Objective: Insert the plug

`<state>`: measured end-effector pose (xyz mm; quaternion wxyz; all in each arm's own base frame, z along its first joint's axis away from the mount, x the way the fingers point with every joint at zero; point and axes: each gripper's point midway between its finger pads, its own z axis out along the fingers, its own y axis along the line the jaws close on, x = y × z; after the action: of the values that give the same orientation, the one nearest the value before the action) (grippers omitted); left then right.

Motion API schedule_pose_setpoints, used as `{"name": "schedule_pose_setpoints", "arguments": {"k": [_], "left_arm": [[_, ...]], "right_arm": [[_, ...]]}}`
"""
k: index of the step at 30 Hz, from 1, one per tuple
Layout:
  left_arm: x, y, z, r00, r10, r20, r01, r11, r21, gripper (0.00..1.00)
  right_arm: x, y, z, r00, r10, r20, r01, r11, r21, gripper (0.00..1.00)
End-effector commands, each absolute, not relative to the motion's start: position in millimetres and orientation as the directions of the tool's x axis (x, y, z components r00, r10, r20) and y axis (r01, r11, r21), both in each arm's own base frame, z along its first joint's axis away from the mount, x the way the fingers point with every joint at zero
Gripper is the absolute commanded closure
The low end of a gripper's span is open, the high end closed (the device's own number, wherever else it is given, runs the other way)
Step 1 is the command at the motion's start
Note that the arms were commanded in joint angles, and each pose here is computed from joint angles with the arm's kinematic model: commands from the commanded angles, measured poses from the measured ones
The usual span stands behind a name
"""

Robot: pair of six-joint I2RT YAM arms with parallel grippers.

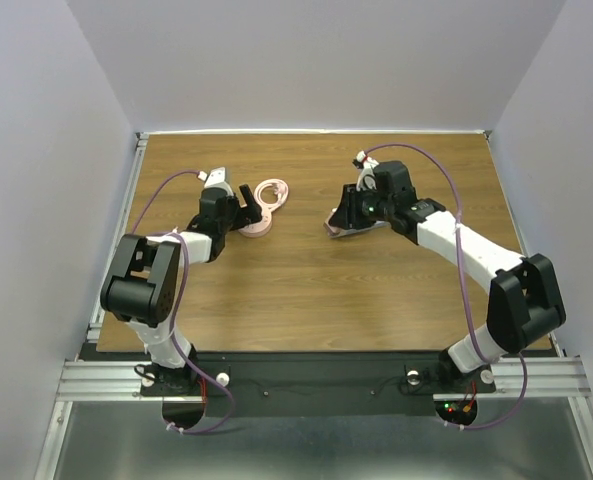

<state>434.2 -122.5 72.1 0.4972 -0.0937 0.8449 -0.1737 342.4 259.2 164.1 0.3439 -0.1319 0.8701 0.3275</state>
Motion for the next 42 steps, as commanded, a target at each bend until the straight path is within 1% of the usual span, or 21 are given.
{"name": "schedule_pose_setpoints", "arguments": {"k": [1, 6, 11, 18, 26, 29, 32, 33, 34, 36, 39, 42], "left_arm": [[447.5, -138.1, 88.0, -0.471, -0.363, -0.804, 0.079, 0.89, -0.449, 0.01], [441.5, -132.5, 73.0, -0.485, -0.359, -0.797, 0.049, 0.899, -0.435, 0.01], [439.2, -142.9, 73.9, -0.49, -0.358, -0.795, 0.1, 0.883, -0.459, 0.01], [427.6, -184.7, 73.9, -0.53, -0.336, -0.778, 0.196, 0.845, -0.498, 0.01], [379.8, -246.6, 65.9, -0.607, -0.28, -0.744, 0.29, 0.793, -0.535, 0.01], [368.3, -257.6, 63.2, -0.63, -0.278, -0.725, 0.304, 0.771, -0.56, 0.01], [363.2, -259.9, 69.1, -0.632, -0.288, -0.72, 0.318, 0.75, -0.579, 0.01], [361.1, -258.2, 69.5, -0.631, -0.289, -0.72, 0.316, 0.752, -0.579, 0.01], [362.8, -255.9, 80.4, -0.608, -0.299, -0.735, 0.323, 0.753, -0.573, 0.01], [363.5, -249.8, 91.6, -0.585, -0.299, -0.754, 0.321, 0.768, -0.554, 0.01], [363.6, -238.0, 104.4, -0.564, -0.307, -0.767, 0.311, 0.781, -0.542, 0.01], [364.3, -220.6, 108.5, -0.544, -0.325, -0.773, 0.277, 0.801, -0.531, 0.01]], "right_arm": [[345.6, 258.3, 188.7, -0.669, 0.018, -0.743, -0.493, 0.737, 0.462, 1.0], [342.5, 257.9, 189.4, -0.67, 0.018, -0.742, -0.496, 0.732, 0.466, 0.99], [341.6, 258.5, 186.9, -0.677, 0.014, -0.736, -0.496, 0.73, 0.47, 1.0], [350.2, 254.8, 178.4, -0.678, 0.016, -0.735, -0.468, 0.761, 0.448, 0.99], [369.8, 247.0, 184.5, -0.645, 0.046, -0.763, -0.419, 0.813, 0.404, 1.0], [379.9, 245.5, 181.3, -0.627, 0.024, -0.779, -0.417, 0.834, 0.361, 1.0], [392.0, 251.1, 185.1, -0.6, -0.006, -0.8, -0.442, 0.836, 0.325, 1.0], [394.6, 256.5, 178.6, -0.606, -0.024, -0.795, -0.457, 0.828, 0.324, 1.0], [400.0, 260.3, 185.9, -0.589, -0.027, -0.808, -0.472, 0.823, 0.317, 1.0], [406.7, 266.3, 177.2, -0.589, -0.059, -0.806, -0.493, 0.816, 0.3, 1.0], [418.1, 273.9, 182.4, -0.558, -0.084, -0.826, -0.528, 0.803, 0.275, 1.0], [427.8, 285.6, 175.6, -0.539, -0.131, -0.832, -0.579, 0.775, 0.253, 1.0]]}}
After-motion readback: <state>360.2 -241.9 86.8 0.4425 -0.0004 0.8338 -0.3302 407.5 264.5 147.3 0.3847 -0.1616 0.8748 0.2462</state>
